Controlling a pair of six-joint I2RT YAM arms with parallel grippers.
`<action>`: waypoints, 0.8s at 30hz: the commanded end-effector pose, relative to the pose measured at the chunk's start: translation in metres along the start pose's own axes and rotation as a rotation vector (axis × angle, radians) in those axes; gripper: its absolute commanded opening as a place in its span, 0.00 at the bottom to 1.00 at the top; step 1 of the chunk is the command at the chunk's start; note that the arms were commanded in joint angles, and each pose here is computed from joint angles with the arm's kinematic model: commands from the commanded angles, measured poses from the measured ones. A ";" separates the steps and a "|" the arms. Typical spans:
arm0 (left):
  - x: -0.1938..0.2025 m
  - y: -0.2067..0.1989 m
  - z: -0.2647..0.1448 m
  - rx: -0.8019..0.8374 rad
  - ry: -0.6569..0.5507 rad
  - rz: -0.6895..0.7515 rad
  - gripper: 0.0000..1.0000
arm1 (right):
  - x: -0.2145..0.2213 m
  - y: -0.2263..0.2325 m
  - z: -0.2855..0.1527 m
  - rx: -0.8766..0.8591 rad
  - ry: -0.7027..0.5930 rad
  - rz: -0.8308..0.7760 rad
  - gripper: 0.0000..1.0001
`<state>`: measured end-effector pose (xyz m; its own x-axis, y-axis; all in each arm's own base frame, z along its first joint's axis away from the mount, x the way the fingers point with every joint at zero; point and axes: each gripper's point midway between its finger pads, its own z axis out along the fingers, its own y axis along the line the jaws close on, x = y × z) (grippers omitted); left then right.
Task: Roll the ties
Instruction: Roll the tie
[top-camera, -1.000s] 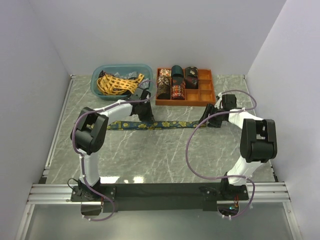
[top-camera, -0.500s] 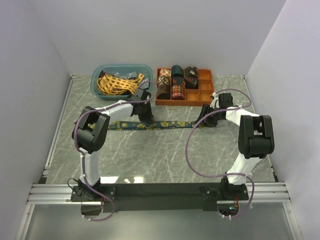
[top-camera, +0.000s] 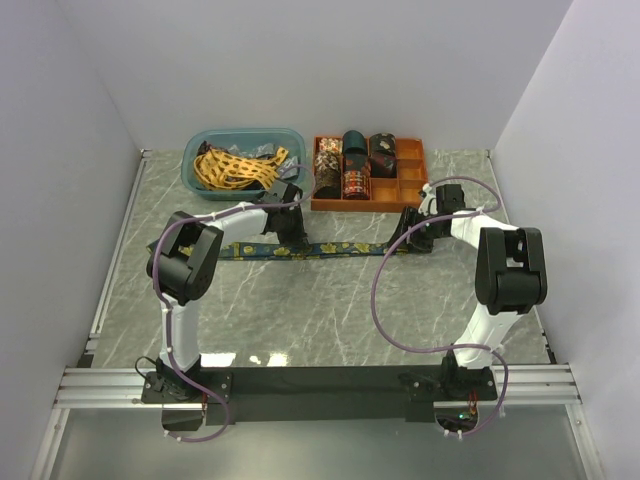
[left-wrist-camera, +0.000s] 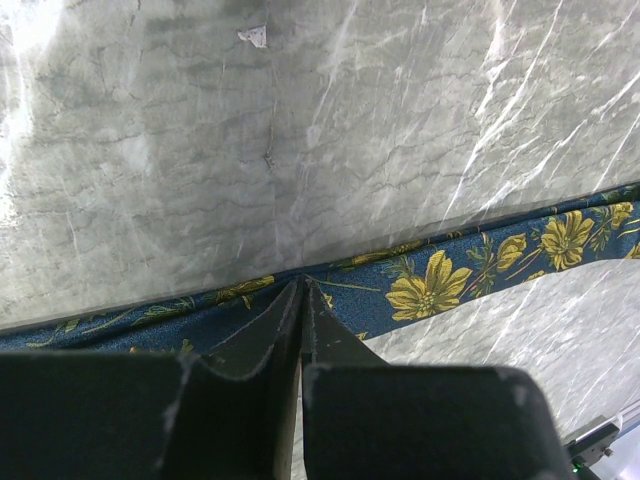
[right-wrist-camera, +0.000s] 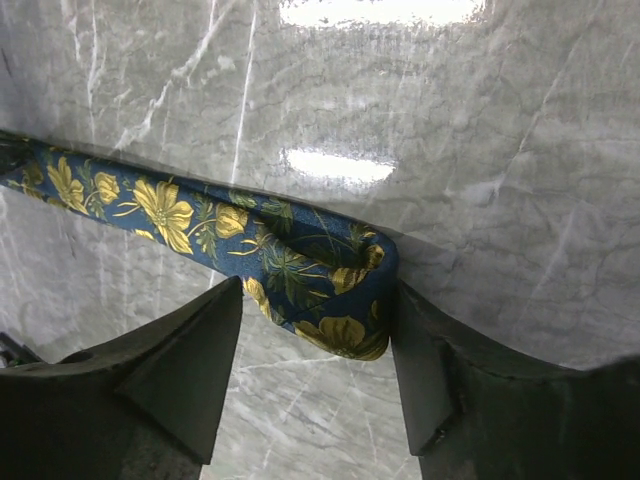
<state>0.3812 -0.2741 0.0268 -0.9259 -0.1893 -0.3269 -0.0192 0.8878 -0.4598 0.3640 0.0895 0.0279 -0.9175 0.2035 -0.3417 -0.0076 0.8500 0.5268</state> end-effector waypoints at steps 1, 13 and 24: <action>0.010 0.010 0.008 -0.026 0.017 0.003 0.09 | 0.009 -0.005 0.003 0.018 0.033 0.021 0.68; 0.015 0.012 0.011 -0.029 0.027 -0.001 0.08 | 0.005 -0.006 -0.002 0.035 0.019 0.034 0.46; 0.016 0.016 0.011 -0.052 0.030 -0.001 0.08 | -0.019 -0.001 -0.016 0.233 -0.039 -0.058 0.09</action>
<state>0.3830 -0.2769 0.0261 -0.9213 -0.1931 -0.3376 -0.0119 0.8816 -0.4719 0.3584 0.0862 0.0211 -0.9325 0.1918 -0.3061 0.0517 0.9096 0.4123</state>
